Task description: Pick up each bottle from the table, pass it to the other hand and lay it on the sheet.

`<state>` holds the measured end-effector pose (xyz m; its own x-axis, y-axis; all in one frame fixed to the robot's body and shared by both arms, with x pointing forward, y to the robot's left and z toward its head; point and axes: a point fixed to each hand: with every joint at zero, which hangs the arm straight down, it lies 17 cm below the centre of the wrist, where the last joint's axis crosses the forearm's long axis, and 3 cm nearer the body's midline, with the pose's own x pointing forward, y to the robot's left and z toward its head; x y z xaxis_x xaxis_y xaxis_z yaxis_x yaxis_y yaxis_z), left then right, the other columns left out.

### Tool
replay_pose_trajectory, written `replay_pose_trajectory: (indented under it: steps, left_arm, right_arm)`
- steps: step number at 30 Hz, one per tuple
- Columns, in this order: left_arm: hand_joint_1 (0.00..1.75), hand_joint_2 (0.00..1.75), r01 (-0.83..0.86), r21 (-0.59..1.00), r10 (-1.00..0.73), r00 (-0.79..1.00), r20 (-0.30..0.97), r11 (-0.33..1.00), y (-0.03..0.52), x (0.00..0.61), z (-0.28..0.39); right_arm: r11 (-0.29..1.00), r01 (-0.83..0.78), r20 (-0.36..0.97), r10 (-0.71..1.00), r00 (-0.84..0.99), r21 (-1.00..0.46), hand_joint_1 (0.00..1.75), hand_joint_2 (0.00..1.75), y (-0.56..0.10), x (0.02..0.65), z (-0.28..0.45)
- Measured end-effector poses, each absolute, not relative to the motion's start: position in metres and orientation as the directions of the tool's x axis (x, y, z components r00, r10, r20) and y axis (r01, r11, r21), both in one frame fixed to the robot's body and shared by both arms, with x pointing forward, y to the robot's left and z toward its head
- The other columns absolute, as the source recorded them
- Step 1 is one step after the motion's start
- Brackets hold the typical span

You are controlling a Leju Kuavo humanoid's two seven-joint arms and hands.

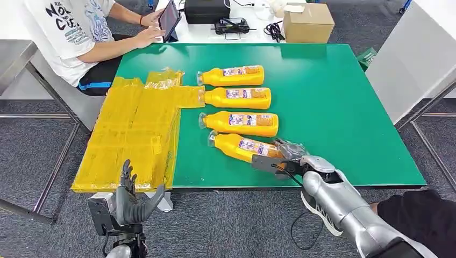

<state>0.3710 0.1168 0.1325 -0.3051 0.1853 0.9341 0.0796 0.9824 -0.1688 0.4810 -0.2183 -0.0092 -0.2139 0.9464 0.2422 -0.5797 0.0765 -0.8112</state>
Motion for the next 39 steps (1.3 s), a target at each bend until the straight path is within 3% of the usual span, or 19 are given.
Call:
replay_pose_trajectory:
  steps: [1, 2, 4, 5, 19, 21, 23, 29, 34, 39]
  left_arm:
    - [0.0, 1.75, 0.08, -0.169, 0.186, -0.304, 0.934, 0.982, 0.116, 0.371, 0.132]
    - [0.0, 1.75, 0.081, -0.17, 0.186, -0.303, 0.935, 0.982, 0.116, 0.371, 0.132]
    - [0.0, 1.75, 0.081, -0.171, 0.187, -0.301, 0.935, 0.982, 0.115, 0.371, 0.131]
    - [0.0, 1.75, 0.081, -0.17, 0.187, -0.3, 0.936, 0.982, 0.115, 0.371, 0.131]
    - [0.0, 1.75, 0.082, -0.171, 0.188, -0.293, 0.937, 0.982, 0.114, 0.371, 0.128]
    - [0.0, 1.75, 0.083, -0.171, 0.188, -0.291, 0.938, 0.982, 0.114, 0.371, 0.127]
    - [0.0, 1.75, 0.083, -0.171, 0.188, -0.29, 0.938, 0.982, 0.114, 0.371, 0.127]
    - [0.0, 1.75, 0.081, -0.172, 0.188, -0.29, 0.938, 0.982, 0.114, 0.371, 0.127]
    - [0.0, 1.75, 0.074, -0.171, 0.185, -0.284, 0.941, 0.983, 0.115, 0.37, 0.124]
    - [0.0, 1.75, 0.048, -0.171, 0.178, -0.287, 0.941, 0.984, 0.12, 0.365, 0.122]
  right_arm:
    - [0.084, -0.574, 0.248, 0.945, -0.213, -0.814, 0.77, 1.75, -0.217, 0.482, -0.008]
    - [0.091, -0.568, 0.253, 0.944, -0.213, -0.818, 0.99, 1.75, -0.215, 0.483, -0.007]
    - [0.101, -0.561, 0.261, 0.941, -0.213, -0.821, 1.03, 1.75, -0.211, 0.484, -0.007]
    - [0.106, -0.56, 0.266, 0.94, -0.213, -0.822, 1.31, 1.75, -0.208, 0.484, -0.007]
    - [0.139, -0.553, 0.291, 0.936, -0.198, -0.822, 1.34, 1.75, -0.196, 0.484, -0.012]
    - [0.139, -0.554, 0.292, 0.936, -0.197, -0.821, 1.48, 1.75, -0.196, 0.483, -0.013]
    - [0.142, -0.55, 0.293, 0.936, -0.196, -0.823, 1.73, 1.75, -0.195, 0.484, -0.013]
    - [0.195, -0.5, 0.325, 0.927, -0.187, -0.844, 1.75, 1.75, -0.192, 0.487, -0.008]
    - [0.343, -0.382, 0.445, 0.868, -0.22, -0.858, 1.75, 1.75, -0.173, 0.477, 0.013]
    - [0.649, -0.098, 0.63, 0.675, -0.383, -0.755, 1.75, 1.75, -0.145, 0.453, 0.112]
